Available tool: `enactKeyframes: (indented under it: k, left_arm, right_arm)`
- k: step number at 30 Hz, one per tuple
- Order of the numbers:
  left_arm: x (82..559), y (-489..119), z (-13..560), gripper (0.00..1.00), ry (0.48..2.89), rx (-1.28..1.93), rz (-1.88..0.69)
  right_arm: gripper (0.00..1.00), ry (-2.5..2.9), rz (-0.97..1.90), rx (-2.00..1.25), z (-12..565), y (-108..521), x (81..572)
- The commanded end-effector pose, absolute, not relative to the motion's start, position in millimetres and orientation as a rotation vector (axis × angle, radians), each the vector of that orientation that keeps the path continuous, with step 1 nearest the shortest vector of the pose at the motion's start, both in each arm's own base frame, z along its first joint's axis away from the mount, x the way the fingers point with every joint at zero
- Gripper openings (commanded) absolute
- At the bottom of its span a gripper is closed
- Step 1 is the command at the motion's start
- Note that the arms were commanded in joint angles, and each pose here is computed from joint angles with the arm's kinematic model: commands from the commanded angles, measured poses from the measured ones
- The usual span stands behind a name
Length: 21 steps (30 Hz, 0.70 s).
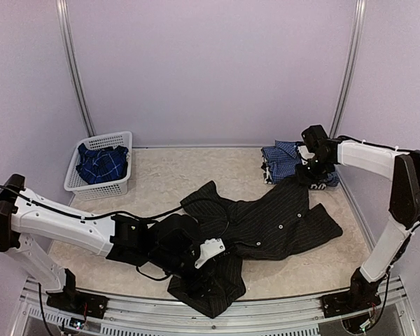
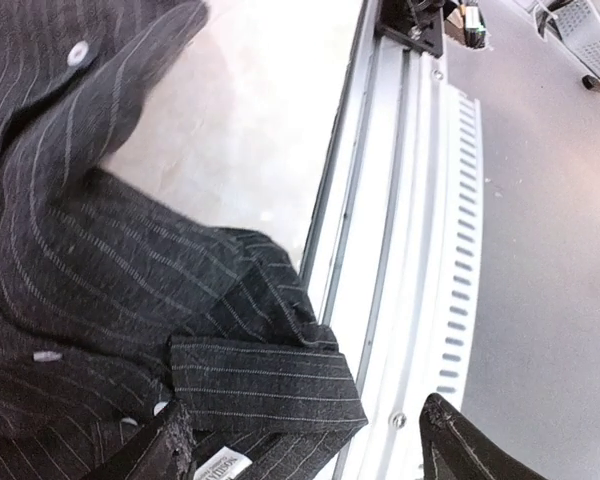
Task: Fold and stack the long sleeve shirts
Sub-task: Pick up the crumpled shirt from the center of the board.
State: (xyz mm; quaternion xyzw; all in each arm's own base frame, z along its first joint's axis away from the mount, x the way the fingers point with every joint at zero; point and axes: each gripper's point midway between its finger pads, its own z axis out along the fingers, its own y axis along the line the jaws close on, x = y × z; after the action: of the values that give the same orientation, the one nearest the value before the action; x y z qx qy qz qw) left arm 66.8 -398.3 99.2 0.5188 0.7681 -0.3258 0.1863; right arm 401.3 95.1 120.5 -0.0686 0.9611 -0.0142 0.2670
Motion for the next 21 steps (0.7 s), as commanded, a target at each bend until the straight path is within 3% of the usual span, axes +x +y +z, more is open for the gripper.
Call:
enactKeyframes:
  k: [1, 8, 11, 21]
  left_arm:
    - [63, -426, 107, 0.73, 2.034, 1.628, -0.875]
    - [56, -454, 79, 0.71, 2.010, 1.798, -0.767]
    - [51, -465, 73, 0.71, 1.989, 1.847, -0.732]
    - [73, -475, 24, 0.61, 2.043, 1.849, -0.351]
  right_arm:
    - [0.11, 2.575, -0.080, -0.172, 119, 88, 444]
    - [0.70, 2.509, 0.078, -0.192, 143, 109, 406]
    - [0.76, 2.495, 0.134, -0.192, 151, 110, 377]
    - [0.76, 2.502, 0.271, -0.195, 145, 118, 335]
